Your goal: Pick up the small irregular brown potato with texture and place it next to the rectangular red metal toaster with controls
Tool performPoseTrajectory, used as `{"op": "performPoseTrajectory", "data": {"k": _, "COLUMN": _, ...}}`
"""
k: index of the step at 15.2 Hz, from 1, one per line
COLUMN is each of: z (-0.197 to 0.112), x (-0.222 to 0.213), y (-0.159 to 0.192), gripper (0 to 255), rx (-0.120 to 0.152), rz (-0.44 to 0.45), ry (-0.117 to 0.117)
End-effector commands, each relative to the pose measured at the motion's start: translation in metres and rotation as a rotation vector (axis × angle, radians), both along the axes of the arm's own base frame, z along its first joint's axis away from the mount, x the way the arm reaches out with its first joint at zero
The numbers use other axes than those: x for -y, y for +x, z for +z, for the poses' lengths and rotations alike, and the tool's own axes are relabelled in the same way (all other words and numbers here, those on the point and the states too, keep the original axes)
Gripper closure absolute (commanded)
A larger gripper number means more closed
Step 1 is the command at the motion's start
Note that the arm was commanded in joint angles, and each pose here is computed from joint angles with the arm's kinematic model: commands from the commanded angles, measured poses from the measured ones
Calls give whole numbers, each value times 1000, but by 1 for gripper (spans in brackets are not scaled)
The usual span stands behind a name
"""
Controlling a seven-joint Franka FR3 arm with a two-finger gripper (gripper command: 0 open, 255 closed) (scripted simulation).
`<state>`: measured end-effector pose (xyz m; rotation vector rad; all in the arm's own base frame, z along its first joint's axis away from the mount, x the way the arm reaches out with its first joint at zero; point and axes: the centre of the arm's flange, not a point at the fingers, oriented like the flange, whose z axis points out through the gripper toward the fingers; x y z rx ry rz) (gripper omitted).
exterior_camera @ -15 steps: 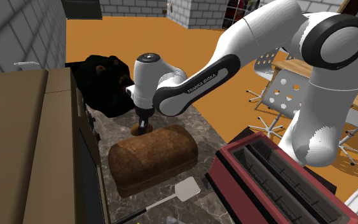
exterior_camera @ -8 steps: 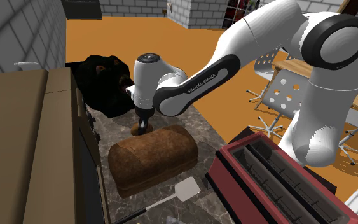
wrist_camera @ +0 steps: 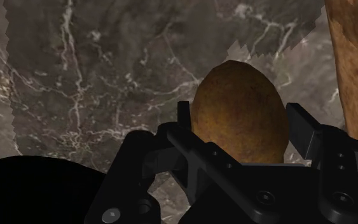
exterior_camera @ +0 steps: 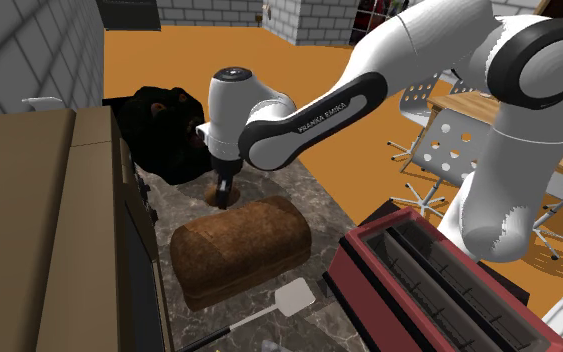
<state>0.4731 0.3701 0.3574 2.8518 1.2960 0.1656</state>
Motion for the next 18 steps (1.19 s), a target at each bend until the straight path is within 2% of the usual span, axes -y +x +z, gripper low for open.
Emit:
{"op": "performPoseTrajectory", "data": {"k": 1, "z": 11, "x": 1, "y": -1, "gripper": 255, "rx": 0, "rz": 0, "ry": 0}}
{"op": "performPoseTrajectory", "data": {"k": 18, "z": 100, "x": 1, "y": -1, "gripper": 255, "rx": 0, "rz": 0, "ry": 0}}
